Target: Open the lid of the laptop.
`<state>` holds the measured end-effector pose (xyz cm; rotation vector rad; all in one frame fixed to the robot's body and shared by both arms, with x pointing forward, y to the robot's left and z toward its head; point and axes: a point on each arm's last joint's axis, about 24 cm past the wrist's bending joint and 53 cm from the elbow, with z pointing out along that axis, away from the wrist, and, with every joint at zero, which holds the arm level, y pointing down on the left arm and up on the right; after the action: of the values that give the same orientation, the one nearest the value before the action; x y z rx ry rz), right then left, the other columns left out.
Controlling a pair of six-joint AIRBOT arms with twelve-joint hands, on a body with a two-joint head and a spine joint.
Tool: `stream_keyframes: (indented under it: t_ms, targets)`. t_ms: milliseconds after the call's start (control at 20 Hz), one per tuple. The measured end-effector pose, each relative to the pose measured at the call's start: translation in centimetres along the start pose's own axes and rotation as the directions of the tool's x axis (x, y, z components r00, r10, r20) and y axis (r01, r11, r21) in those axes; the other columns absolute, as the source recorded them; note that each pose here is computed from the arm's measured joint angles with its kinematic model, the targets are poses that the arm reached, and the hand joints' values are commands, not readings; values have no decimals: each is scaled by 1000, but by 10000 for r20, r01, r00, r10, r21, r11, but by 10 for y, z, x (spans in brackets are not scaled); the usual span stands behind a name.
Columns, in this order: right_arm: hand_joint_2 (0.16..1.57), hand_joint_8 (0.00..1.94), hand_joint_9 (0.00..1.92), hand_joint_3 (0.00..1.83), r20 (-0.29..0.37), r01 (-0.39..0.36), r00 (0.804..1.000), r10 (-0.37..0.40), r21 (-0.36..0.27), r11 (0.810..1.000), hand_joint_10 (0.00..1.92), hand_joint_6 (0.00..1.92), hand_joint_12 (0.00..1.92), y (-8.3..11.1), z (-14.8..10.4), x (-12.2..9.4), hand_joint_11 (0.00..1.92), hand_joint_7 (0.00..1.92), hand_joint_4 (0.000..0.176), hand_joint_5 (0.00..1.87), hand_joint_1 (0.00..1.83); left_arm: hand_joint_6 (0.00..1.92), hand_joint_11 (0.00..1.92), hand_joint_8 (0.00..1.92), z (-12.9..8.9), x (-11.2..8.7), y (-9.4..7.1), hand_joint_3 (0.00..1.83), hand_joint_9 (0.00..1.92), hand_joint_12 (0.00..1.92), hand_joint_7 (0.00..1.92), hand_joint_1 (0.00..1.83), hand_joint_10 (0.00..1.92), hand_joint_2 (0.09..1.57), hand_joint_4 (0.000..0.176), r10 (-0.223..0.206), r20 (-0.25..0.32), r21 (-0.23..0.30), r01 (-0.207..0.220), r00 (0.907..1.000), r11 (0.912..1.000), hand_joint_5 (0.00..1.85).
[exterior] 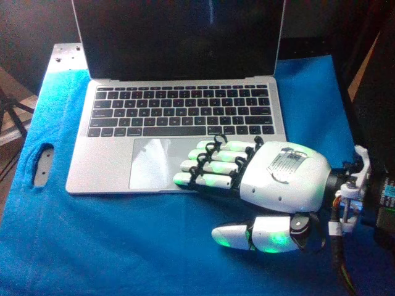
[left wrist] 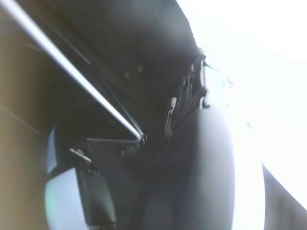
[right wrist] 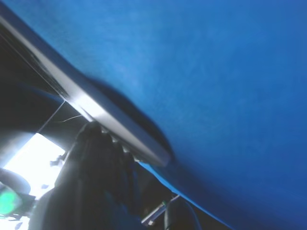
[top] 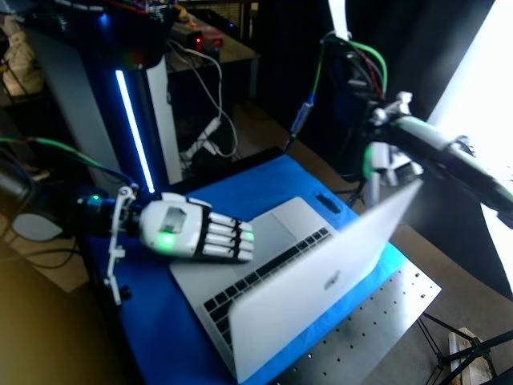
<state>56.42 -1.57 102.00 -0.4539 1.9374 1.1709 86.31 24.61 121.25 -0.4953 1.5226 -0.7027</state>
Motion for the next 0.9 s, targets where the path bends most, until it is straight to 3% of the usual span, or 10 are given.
stream_keyframes:
  t_ms: [100, 250, 450, 550, 600, 700, 750, 800, 850, 900]
  targets:
    - [1372, 0, 97, 0, -58, 170, 9998, -170, -104, 9998, 1, 2, 38, 3, 3, 0, 131, 142, 0, 159, 0, 7, 0, 0, 8, 2, 14, 0, 0, 0, 1, 643, 0, 1069, 176, -151, -220, -524, 139, 9996, 9985, 23]
    - [1385, 4, 114, 2, -144, 297, 9994, -301, -295, 9991, 5, 4, 54, 9, 6, 2, 169, 158, 0, 172, 0, 8, 0, 4, 8, -4, 27, 0, 0, 0, 27, 597, 0, 1038, 176, 252, -354, -995, -286, 9991, 9946, 47]
    - [1387, 6, 119, 1, -183, 244, 9995, -253, -476, 9986, 6, 6, 52, 14, 8, 4, 162, 172, 0, 190, 0, 2, 0, 0, 1, -1, 36, 0, 0, 0, 0, 659, 0, 1025, 176, 208, -547, -1168, -271, 9983, 9928, 5]
    - [1376, 0, 96, 0, -182, 235, 9995, -244, -476, 9986, 0, 0, 44, 14, 8, 4, 140, 151, 0, 176, 0, 0, 0, 0, -8, 3, 29, 0, 0, 0, 0, 648, 0, 1009, 176, 498, -571, -823, -544, 9971, 9951, 0]
    - [1377, 7, 122, 0, -155, 171, 9997, -179, -466, 9988, 9, 4, 47, 14, 8, 3, 150, 171, 0, 186, 0, 0, 0, 0, -18, 8, 11, 0, 0, 0, 0, 636, 0, 1011, 168, 756, -460, -149, -764, 9961, 9970, 0]
    - [1371, 0, 100, 0, -106, 76, 9999, -81, -453, 9989, 0, 0, 40, 14, 9, 2, 136, 156, 0, 169, 0, 0, 0, 0, -26, 13, -1, 0, 0, 0, 0, 654, 0, 1009, 161, 890, -383, 363, -876, 9953, 9955, 0]
    - [1369, 6, 111, 0, -86, 33, 10000, -37, -441, 9990, 5, 7, 47, 14, 9, 2, 153, 168, 0, 183, 0, 0, 0, 0, -32, 16, -8, 0, 0, 0, 0, 632, 0, 995, 157, 702, -297, 665, -681, 9971, 9955, 0]
    - [1381, 4, 110, 2, -79, 9, 10000, -12, -423, 9991, 4, 6, 41, 14, 9, 1, 140, 166, 0, 184, 0, 0, 0, 0, -40, 16, -15, 0, 0, 0, 0, 692, 0, 993, 167, 776, -204, 982, -752, 9968, 9923, 0]
    - [1387, 7, 129, 4, -60, -18, 10000, 15, -423, 9991, 10, 9, 30, 14, 9, 1, 117, 176, 0, 197, 0, 0, 0, 0, -54, 16, -26, 0, 0, 0, 0, 706, 0, 996, 120, 1075, -47, 1485, -1056, 9942, 9833, 0]
    - [1390, 7, 122, 5, -50, -40, 10000, 38, -414, 9991, 6, 9, 25, 13, 9, 1, 107, 178, 0, 199, 0, 0, 0, 0, -63, 16, -32, 0, 0, 0, 0, 723, 0, 973, 106, 1191, 84, 1771, -1187, 9928, 9770, 0]
